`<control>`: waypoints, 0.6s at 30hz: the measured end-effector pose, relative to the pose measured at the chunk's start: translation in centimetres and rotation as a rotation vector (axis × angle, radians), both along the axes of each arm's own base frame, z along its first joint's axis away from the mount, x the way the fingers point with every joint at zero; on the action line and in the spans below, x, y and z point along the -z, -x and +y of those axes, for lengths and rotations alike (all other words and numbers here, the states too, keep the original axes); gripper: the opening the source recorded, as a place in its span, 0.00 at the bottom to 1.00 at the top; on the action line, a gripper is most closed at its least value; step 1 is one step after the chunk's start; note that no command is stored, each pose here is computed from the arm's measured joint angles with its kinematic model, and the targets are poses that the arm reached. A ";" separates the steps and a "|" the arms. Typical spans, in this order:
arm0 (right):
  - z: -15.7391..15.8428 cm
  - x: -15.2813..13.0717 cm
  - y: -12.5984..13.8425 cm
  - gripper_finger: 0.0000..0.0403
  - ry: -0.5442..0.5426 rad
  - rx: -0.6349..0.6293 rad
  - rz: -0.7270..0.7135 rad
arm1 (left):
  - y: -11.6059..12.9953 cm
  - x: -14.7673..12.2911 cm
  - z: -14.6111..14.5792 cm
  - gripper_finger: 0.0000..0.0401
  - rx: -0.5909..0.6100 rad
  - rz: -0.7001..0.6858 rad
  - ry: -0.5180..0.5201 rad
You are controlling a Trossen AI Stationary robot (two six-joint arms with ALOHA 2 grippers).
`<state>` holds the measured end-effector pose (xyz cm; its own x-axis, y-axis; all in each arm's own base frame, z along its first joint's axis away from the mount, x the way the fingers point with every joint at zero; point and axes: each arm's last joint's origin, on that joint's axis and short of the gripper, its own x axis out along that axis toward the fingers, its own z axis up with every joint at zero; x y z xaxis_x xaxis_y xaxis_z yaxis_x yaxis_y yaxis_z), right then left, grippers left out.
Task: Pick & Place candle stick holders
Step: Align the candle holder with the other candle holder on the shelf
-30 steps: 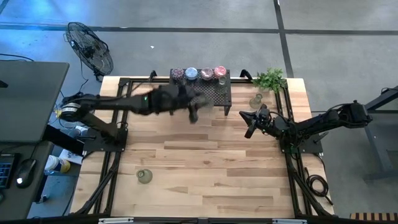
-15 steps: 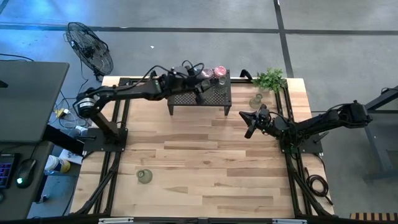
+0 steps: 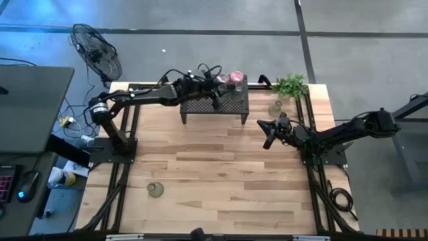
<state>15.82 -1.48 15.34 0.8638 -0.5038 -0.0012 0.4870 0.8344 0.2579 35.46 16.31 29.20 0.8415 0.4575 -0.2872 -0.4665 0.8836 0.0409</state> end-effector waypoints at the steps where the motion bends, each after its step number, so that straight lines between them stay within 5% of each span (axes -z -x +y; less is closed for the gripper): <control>1: 0.0 0.0 0.0 0.00 0.000 -0.002 0.000 | 0.0 0.1 0.0 0.43 -0.001 0.003 0.001; 18: 0.0 0.0 0.0 0.00 0.000 -0.003 0.002 | 0.0 -0.1 0.5 0.43 -0.044 -0.014 -0.036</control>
